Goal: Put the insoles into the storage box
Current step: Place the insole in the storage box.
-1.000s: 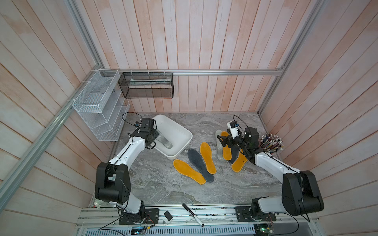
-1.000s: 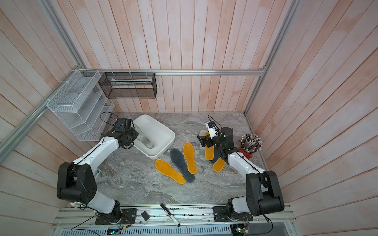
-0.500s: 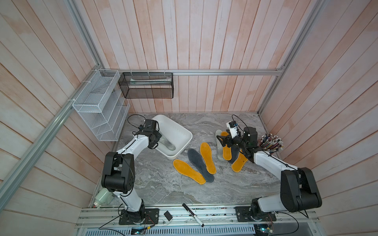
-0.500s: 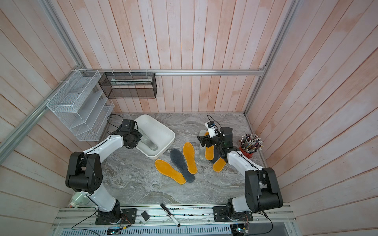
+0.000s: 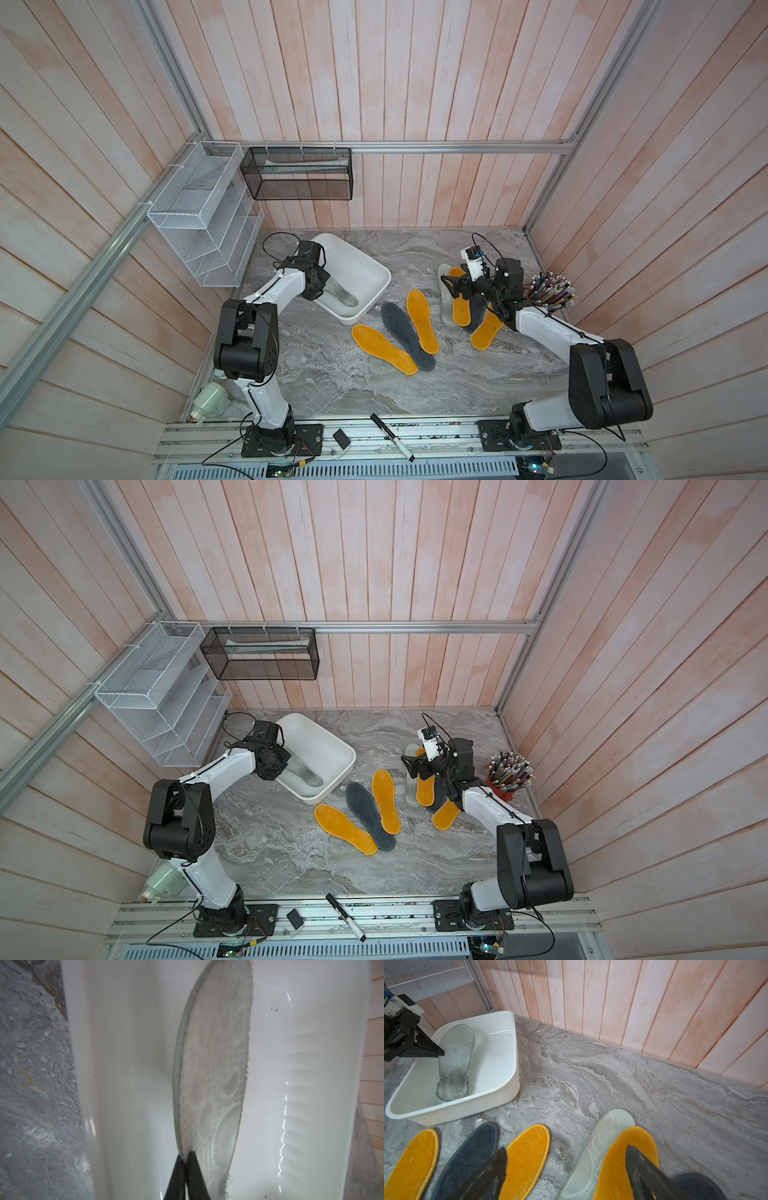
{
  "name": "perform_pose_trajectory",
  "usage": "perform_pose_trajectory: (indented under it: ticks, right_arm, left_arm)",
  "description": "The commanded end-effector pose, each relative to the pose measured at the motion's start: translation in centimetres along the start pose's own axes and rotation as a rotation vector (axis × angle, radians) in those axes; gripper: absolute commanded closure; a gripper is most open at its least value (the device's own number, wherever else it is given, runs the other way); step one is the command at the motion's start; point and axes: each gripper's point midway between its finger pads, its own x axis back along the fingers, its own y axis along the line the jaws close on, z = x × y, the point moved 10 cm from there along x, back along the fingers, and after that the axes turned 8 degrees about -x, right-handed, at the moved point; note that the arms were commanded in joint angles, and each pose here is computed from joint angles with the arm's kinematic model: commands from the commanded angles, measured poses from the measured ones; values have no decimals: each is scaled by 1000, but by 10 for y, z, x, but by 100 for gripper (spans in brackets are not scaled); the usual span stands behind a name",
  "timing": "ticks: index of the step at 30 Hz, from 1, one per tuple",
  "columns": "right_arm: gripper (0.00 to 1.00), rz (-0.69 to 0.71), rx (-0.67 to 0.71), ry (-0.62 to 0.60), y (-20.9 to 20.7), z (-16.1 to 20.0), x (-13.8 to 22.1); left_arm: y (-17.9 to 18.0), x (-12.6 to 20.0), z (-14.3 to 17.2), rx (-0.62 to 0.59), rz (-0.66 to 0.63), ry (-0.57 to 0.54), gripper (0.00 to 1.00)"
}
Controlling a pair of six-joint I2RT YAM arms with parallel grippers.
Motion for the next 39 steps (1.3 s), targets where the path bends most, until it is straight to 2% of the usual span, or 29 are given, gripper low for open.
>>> perform_pose_trajectory:
  ticks: [1, 19, 26, 32, 39]
  right_arm:
    - [10, -23, 6, -17, -1, -9, -3]
    - [10, -25, -4, -12, 0, -7, -3]
    - [10, -25, -5, -10, 0, -6, -2]
    - [10, -23, -6, -12, 0, -6, -2]
    - [10, -24, -5, -11, 0, -7, -2]
  left_arm:
    - [1, -4, 2, 0, -24, 34, 100]
    - [5, -16, 6, -31, -47, 65, 99]
    - [2, -17, 1, -47, -55, 65, 93]
    - [0, -16, -2, -51, -57, 66, 75]
    - [1, -13, -4, -49, -55, 61, 73]
